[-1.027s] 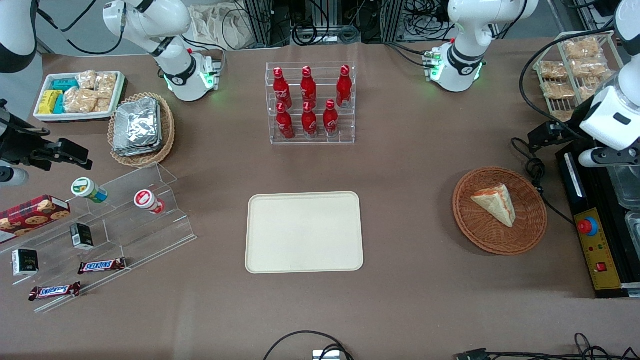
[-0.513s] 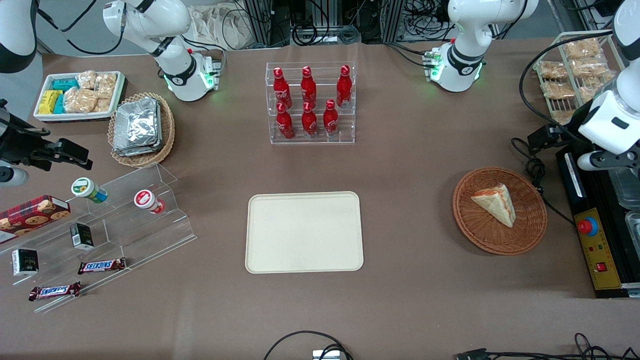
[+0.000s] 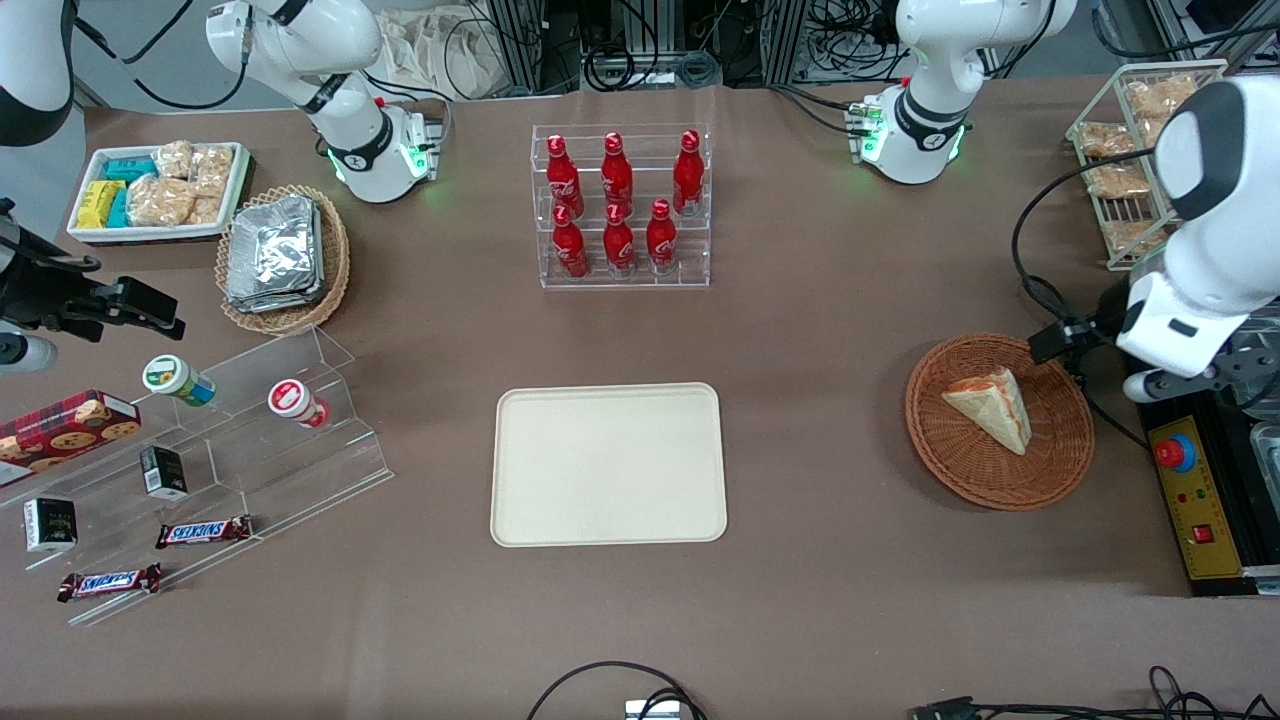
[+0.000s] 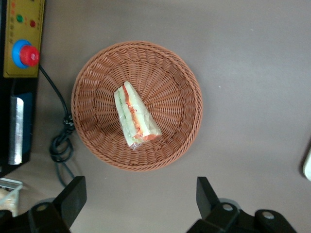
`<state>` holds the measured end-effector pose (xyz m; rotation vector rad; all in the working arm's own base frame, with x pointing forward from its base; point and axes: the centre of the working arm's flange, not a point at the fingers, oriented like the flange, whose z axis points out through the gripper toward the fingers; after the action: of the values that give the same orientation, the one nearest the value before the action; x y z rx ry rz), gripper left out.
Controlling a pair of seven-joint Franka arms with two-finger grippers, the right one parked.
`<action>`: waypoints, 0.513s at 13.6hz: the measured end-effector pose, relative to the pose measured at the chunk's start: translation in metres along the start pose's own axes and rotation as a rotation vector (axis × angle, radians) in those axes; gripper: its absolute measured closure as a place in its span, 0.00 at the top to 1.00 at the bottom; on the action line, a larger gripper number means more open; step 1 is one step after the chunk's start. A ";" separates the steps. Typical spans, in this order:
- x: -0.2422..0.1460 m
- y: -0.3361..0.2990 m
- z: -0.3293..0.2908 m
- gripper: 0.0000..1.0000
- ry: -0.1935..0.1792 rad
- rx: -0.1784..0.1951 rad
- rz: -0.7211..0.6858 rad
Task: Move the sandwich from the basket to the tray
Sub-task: 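Move the left gripper over the sandwich in the wicker basket, then lower the open left gripper around the wrapped sandwich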
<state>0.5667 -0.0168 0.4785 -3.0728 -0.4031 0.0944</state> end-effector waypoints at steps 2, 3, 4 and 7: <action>-0.003 0.000 0.029 1.00 0.016 -0.006 -0.059; -0.004 -0.004 0.045 1.00 0.028 -0.011 -0.092; -0.007 -0.010 0.061 1.00 0.040 -0.016 -0.126; -0.019 -0.025 0.098 1.00 0.050 -0.023 -0.203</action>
<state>0.5358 0.0061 0.3831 -3.0281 -0.7142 0.0065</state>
